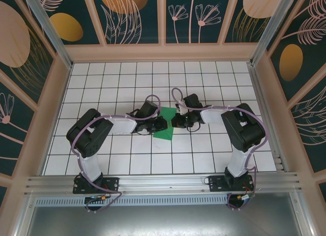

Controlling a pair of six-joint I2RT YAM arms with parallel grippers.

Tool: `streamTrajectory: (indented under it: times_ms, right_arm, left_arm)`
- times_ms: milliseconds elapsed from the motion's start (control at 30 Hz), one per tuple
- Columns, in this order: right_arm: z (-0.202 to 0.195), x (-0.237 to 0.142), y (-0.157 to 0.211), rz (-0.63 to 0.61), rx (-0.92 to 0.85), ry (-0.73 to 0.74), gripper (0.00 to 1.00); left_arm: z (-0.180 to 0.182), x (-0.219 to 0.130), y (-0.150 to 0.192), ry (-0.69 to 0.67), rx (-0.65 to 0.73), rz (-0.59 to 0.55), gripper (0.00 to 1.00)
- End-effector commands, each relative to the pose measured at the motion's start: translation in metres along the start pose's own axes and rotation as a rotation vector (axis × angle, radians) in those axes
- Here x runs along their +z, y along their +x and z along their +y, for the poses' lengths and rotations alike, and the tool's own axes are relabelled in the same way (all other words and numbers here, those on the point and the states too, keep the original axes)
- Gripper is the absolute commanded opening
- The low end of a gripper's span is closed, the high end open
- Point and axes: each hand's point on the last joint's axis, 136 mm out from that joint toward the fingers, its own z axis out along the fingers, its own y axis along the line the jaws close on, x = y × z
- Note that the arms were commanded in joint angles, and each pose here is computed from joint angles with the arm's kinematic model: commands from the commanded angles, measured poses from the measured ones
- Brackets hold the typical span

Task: Fold a paper plane with a square sheet of paper (pick it up from the middle)
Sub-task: Fold the triangle a second time at the center of the table.

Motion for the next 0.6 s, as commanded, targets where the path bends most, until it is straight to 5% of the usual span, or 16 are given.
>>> streamTrajectory:
  times_ms: [0,567]
  right_arm:
    - [-0.005,0.000,-0.005,-0.003,-0.015,0.030,0.07]
    - [-0.006,-0.007,-0.008,-0.021,-0.002,0.065,0.13]
  left_arm:
    - [0.008,0.005,0.007,-0.029,0.004,0.027,0.18]
    - [0.023,0.007,0.012,-0.092,-0.026,0.039,0.17]
